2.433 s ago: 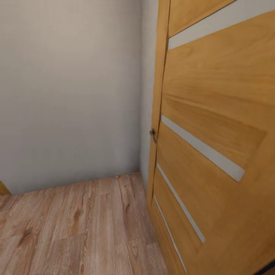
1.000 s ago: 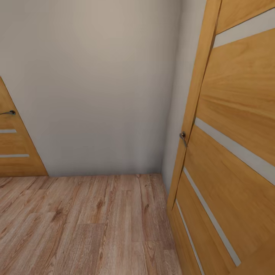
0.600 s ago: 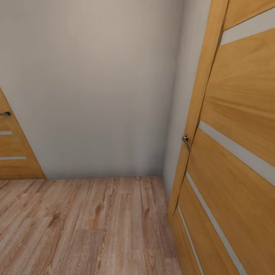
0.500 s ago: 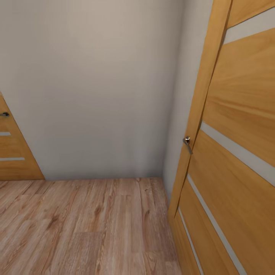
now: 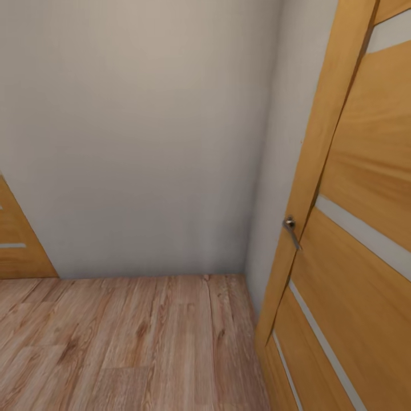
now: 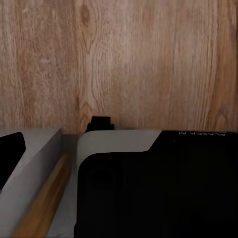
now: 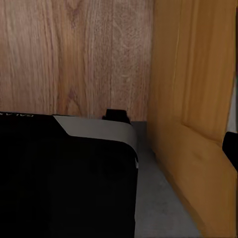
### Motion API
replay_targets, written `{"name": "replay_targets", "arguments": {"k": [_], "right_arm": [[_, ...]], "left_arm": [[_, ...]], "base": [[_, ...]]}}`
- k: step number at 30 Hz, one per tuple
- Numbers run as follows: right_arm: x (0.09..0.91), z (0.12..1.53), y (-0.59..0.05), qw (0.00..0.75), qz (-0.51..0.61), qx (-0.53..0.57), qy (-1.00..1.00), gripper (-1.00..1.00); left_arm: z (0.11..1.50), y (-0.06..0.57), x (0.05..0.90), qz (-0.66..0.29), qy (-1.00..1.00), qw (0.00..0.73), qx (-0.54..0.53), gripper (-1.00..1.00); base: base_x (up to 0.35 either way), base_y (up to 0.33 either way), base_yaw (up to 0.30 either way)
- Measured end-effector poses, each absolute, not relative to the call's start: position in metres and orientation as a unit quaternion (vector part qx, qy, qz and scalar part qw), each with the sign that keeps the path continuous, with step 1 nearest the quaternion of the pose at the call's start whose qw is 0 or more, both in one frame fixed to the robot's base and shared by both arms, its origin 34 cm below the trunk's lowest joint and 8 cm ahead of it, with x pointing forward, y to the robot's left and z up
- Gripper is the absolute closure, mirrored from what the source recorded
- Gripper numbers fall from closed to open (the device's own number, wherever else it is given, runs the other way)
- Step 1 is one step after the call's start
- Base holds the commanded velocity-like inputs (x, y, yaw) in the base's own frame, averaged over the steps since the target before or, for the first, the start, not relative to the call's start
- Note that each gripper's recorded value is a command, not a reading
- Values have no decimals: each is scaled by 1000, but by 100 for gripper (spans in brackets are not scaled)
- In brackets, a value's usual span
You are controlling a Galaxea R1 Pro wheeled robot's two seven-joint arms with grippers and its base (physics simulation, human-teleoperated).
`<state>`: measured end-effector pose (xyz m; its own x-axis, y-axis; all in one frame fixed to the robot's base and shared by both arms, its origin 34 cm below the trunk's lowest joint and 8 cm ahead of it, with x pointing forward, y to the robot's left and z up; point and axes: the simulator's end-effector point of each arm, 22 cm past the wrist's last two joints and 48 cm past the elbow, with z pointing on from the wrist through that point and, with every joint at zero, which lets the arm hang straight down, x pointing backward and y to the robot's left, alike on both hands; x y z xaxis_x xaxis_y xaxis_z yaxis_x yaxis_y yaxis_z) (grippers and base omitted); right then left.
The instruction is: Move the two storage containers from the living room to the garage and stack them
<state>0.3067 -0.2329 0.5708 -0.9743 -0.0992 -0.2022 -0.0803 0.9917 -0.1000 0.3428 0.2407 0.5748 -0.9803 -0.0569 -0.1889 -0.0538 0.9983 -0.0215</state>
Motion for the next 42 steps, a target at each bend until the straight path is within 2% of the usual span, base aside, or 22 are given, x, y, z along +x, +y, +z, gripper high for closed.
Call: {"name": "replay_targets", "arguments": {"k": [19, 42], "right_arm": [[308, 571, -235, 106, -48, -45, 992, -100], [308, 571, -235, 106, -48, -45, 992, -100]], "left_arm": [[575, 241, 343, -8, 995, 95, -28, -100], [575, 241, 343, -8, 995, 95, -28, -100]], "base": [[322, 0, 109], [315, 0, 260]]}}
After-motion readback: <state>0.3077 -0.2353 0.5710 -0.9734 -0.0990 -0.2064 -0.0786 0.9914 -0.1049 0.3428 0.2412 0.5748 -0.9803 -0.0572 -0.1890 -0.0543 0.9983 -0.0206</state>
